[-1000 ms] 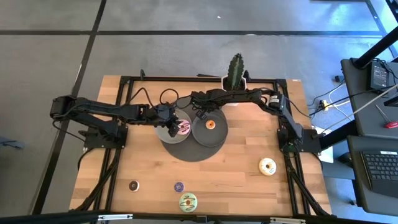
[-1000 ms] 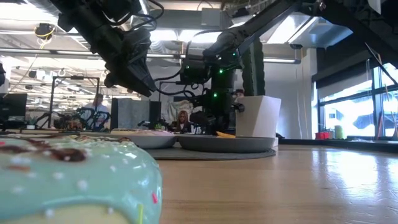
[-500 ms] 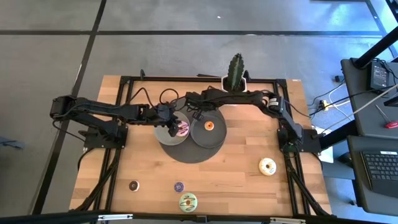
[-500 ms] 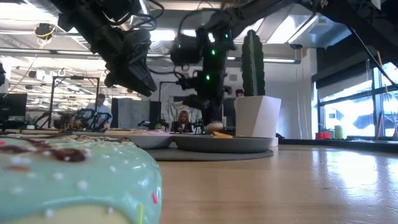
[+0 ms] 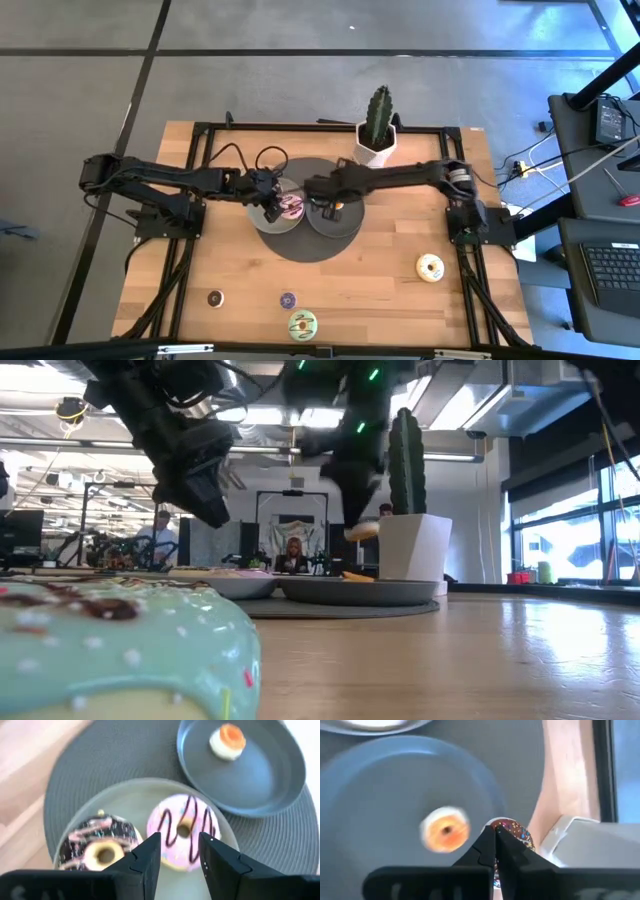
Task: Pick & Place donuts
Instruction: Put the small brown donut on the dark gray plate
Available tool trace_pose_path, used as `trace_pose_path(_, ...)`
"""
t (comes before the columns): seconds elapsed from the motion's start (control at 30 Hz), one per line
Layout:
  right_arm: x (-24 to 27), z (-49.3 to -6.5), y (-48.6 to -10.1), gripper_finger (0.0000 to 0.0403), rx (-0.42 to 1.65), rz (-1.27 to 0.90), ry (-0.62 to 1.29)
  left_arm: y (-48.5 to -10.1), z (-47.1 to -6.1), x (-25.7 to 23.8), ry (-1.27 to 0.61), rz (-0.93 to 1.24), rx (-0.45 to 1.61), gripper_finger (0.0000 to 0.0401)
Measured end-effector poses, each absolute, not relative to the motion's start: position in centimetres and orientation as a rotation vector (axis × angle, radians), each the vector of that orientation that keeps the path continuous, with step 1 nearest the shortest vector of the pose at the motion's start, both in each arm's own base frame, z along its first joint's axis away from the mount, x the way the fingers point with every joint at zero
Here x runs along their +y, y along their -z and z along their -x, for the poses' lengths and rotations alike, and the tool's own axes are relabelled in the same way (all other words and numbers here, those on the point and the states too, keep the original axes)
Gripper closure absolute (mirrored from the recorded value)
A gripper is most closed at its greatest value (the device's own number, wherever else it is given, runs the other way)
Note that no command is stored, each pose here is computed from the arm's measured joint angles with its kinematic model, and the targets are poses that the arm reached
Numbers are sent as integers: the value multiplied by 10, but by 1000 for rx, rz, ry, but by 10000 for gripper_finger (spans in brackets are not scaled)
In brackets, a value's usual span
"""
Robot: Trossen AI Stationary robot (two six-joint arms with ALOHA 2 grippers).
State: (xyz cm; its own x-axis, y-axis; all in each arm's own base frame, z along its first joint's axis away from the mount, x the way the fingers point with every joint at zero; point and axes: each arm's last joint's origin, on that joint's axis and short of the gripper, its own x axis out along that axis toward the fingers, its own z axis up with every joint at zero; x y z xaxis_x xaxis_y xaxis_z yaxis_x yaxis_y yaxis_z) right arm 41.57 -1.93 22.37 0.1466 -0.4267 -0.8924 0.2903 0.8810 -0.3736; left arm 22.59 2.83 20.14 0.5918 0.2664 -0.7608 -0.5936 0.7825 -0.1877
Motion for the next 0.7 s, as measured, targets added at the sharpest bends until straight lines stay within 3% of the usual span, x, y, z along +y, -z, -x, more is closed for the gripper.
trace_pose_path(0.33,57,-365,-207,397,1168,41,273,-201,-226,27,-482,475,812,274)
trace_pose_path(0.7,43,-357,-166,397,1121,56,373,-203,-228,27,-471,475,774,274)
